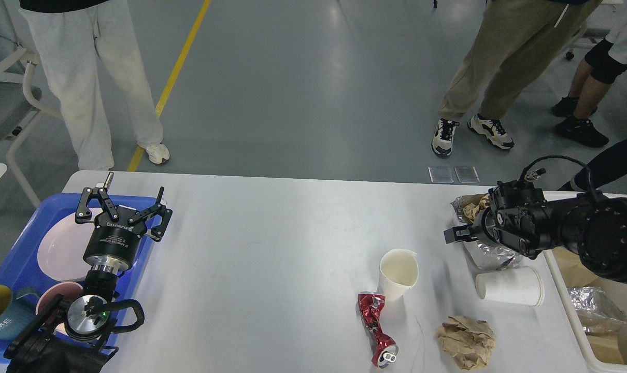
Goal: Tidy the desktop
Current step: 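Lower the right gripper onto the brown paper scrap and grasp it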
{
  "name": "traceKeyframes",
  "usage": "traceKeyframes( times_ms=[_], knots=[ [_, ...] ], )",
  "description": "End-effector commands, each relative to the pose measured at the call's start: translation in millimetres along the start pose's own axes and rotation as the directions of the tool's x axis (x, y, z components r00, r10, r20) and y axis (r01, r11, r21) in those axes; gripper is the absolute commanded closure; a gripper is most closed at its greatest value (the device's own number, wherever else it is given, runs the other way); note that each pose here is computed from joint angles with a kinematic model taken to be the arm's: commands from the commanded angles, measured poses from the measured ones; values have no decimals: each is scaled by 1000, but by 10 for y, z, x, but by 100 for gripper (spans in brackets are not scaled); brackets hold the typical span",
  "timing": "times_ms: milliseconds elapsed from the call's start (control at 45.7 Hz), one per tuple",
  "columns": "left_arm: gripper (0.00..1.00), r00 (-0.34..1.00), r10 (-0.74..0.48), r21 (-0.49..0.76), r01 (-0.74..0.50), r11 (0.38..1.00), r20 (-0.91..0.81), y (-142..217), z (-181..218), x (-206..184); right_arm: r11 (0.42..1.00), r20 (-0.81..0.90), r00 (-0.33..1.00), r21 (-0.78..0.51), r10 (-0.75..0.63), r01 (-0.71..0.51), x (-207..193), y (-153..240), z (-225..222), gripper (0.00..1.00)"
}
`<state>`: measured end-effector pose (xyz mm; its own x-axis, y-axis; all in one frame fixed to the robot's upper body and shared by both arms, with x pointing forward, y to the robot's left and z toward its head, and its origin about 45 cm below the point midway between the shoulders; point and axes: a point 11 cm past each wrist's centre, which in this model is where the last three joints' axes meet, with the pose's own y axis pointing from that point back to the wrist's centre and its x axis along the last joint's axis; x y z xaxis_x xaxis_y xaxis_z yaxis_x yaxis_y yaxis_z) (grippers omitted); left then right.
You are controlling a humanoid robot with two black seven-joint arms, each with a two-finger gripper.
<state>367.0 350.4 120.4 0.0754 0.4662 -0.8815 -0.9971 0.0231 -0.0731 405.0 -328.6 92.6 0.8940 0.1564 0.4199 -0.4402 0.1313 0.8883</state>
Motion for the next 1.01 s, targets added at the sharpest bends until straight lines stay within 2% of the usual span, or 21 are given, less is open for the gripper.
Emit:
traceKeyframes(
  times_ms=[0, 219, 328, 394, 547, 722, 810, 897, 985],
  knots=[
    [4, 1000, 0, -1, 0, 1000, 0, 0, 1, 0, 1000, -5, 1000, 13, 15, -15, -86, -67, -85, 0],
    [4, 1000, 0, -1, 0, 1000, 0, 0, 1, 0, 1000, -5, 1000, 11, 17, -17, -117, -85, -79, 3],
    [4, 1000, 0, -1, 0, 1000, 0, 0, 1, 0, 1000, -4, 1000, 3, 19, -19, -172, -110, -45, 13],
    [4, 1000, 0, -1, 0, 1000, 0, 0, 1, 0, 1000, -1, 1000, -4, 25, -25, -224, -136, -22, 24],
    [4, 1000, 0, -1, 0, 1000, 0, 0, 1, 0, 999, 9, 999, -11, 35, -35, -235, -151, -11, 33],
    [4, 1000, 0, -1, 0, 1000, 0, 0, 1, 0, 999, 8, 1000, -16, 30, -30, -279, -172, -1, 64],
    [4, 1000, 1, -1, -1, 1000, 0, 0, 1, 1, 998, 17, 999, -38, 49, -48, -226, -166, 32, 75],
    [4, 1000, 0, -1, 0, 1000, 0, 0, 1, 0, 997, 20, 999, -59, 48, -46, -231, -165, 53, 97],
    [4, 1000, 0, -1, 0, 1000, 0, 0, 1, 0, 997, 21, 999, -60, 46, -45, -236, -166, 52, 100]
  ],
)
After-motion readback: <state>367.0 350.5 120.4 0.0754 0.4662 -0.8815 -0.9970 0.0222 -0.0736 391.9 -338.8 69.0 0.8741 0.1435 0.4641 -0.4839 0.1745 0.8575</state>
